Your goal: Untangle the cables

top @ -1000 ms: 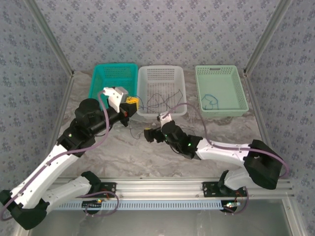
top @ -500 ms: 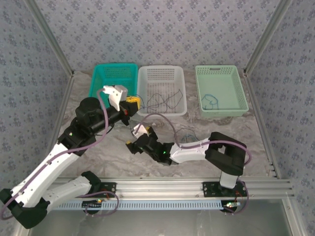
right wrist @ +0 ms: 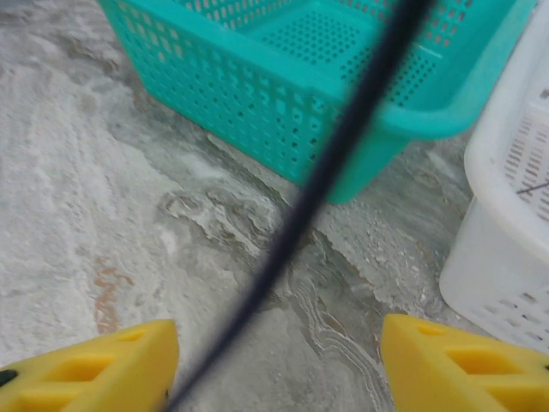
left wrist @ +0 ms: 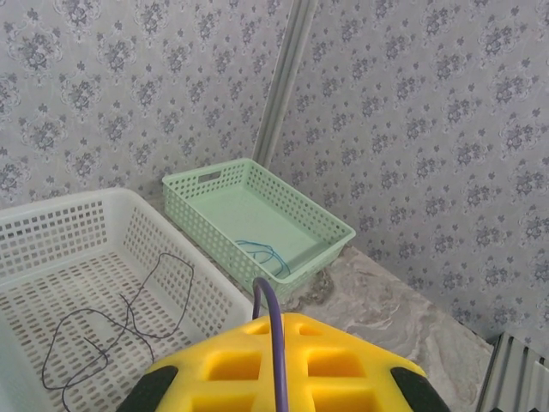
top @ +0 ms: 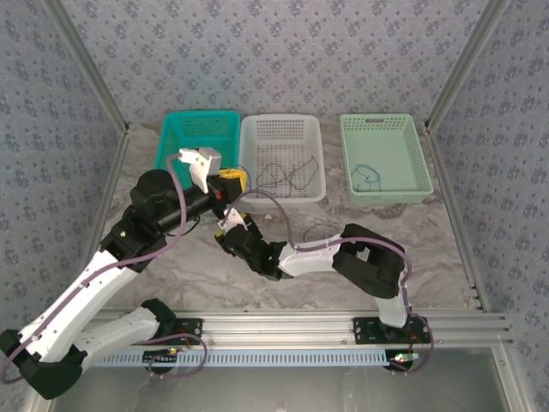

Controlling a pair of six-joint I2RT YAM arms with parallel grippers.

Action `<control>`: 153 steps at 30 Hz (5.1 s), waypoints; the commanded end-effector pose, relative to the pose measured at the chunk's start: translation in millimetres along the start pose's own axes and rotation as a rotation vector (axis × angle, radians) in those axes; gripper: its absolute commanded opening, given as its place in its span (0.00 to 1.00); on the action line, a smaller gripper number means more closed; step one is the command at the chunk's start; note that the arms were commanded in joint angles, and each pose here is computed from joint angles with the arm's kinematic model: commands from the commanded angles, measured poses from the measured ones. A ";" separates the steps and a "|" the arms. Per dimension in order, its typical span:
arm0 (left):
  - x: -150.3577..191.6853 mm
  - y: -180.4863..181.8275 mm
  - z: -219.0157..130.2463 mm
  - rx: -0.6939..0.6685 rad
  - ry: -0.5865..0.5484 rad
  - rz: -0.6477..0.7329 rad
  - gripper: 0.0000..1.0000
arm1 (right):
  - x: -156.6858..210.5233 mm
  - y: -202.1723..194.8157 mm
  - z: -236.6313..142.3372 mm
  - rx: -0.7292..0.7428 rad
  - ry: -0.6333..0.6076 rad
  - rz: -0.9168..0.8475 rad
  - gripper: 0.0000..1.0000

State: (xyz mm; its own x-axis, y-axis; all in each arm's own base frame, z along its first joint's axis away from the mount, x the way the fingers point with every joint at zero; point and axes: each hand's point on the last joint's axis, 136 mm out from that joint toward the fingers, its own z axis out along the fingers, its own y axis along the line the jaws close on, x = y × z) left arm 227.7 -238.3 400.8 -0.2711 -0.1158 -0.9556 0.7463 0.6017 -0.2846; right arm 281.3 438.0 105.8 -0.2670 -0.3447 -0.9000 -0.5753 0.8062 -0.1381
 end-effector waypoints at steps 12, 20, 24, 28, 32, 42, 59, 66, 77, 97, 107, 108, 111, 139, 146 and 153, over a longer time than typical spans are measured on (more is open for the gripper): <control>-116.7 -39.2 -35.9 0.043 -0.234 0.187 0.04 | 46.3 -4.1 -1.8 -0.020 0.140 0.070 0.56; -145.4 -51.1 -39.7 0.081 -0.295 0.212 0.04 | 62.0 -7.1 0.0 -0.033 0.185 0.141 0.53; -156.5 -53.0 -45.1 0.069 -0.323 0.232 0.04 | 68.8 -12.0 0.9 -0.044 0.204 0.190 0.50; -181.7 -62.4 -58.6 0.067 -0.377 0.285 0.05 | 80.6 -16.0 1.7 -0.070 0.220 0.276 0.47; -193.8 -65.4 -51.2 0.067 -0.370 0.317 0.05 | 75.9 -15.7 -5.0 -0.085 0.192 0.309 0.60; -181.6 -16.4 -0.6 -0.059 -0.289 0.306 0.06 | 37.3 -34.8 -54.0 -0.013 0.160 0.296 0.98; -142.6 18.1 19.0 -0.093 -0.194 0.239 0.06 | 11.3 -129.7 -100.1 0.252 0.171 0.299 1.00; -142.5 46.6 48.6 -0.102 -0.169 0.237 0.06 | 19.1 -160.3 -124.8 0.297 0.138 0.362 1.00; -102.9 116.1 128.9 -0.070 -0.044 0.096 0.06 | 49.3 -200.9 -178.9 0.375 0.116 0.447 1.00; 27.1 208.0 195.1 -0.240 0.287 -0.119 0.76 | 54.5 -174.5 -168.2 0.270 0.236 0.292 0.97; 26.9 214.8 114.7 -0.492 0.248 -0.087 1.00 | 45.4 -106.3 -125.4 0.071 0.330 0.119 0.94; 30.8 212.2 104.9 -0.499 0.234 -0.098 1.00 | 43.8 -95.1 -119.1 0.034 0.340 0.103 0.94; 43.5 207.1 74.7 -0.536 0.210 -0.120 0.99 | 45.9 -67.9 -99.0 -0.030 0.394 0.056 0.94; 137.7 202.8 -32.4 -0.663 0.255 -0.325 1.00 | 117.0 -10.1 -71.0 -0.196 0.728 0.087 0.66; 140.4 202.9 -34.1 -0.666 0.248 -0.328 1.00 | 120.4 -15.6 -70.8 -0.151 0.738 0.172 0.69; 142.0 201.9 -34.5 -0.661 0.252 -0.327 0.99 | 119.8 -12.4 -60.0 -0.139 0.740 0.257 0.69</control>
State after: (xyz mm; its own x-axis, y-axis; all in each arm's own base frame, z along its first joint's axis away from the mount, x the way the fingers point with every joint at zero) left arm 320.8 -105.5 203.2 -0.6179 -0.2223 -0.7541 0.0991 0.9295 -0.3552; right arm 205.7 354.3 26.7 -0.7847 -0.4760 -0.3971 -0.5542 0.8257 0.1053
